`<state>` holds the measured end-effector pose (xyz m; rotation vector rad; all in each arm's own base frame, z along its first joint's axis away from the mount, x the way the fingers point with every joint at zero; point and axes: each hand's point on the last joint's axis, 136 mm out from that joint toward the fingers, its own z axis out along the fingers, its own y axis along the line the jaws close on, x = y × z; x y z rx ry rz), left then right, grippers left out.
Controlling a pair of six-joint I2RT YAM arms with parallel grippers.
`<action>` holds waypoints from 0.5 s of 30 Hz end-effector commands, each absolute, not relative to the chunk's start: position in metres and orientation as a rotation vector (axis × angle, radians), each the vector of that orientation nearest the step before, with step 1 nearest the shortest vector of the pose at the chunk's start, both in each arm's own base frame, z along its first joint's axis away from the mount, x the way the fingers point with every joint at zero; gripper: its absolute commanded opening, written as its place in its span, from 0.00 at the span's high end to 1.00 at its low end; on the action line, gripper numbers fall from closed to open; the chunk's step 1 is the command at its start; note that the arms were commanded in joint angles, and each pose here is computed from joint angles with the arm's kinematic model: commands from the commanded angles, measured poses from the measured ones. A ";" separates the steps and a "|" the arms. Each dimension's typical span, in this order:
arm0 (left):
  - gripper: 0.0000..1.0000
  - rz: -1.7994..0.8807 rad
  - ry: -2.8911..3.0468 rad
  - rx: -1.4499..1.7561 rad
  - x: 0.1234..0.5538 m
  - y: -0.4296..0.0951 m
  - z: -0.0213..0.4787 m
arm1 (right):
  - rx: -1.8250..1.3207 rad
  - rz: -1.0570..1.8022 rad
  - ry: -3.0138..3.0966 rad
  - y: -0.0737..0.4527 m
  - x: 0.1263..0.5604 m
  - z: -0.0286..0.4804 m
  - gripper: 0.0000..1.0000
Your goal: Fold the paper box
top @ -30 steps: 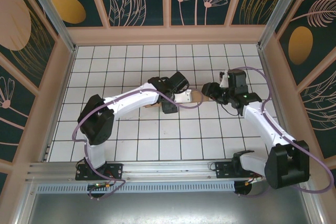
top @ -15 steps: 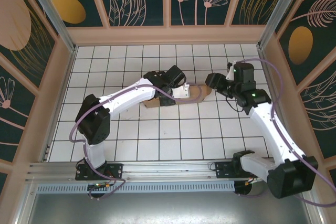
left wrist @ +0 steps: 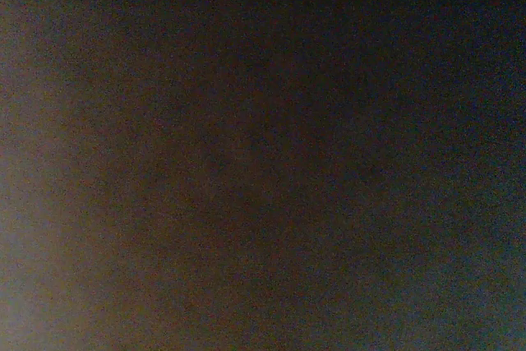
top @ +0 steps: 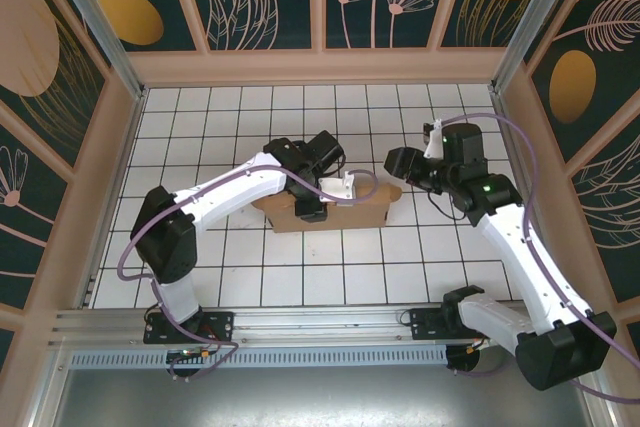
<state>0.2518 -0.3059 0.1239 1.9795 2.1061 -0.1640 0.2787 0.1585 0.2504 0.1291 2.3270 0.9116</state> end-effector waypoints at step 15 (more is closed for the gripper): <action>0.01 -0.018 2.071 1.855 0.286 -0.321 0.125 | 0.097 0.910 2.368 0.160 0.270 0.232 0.52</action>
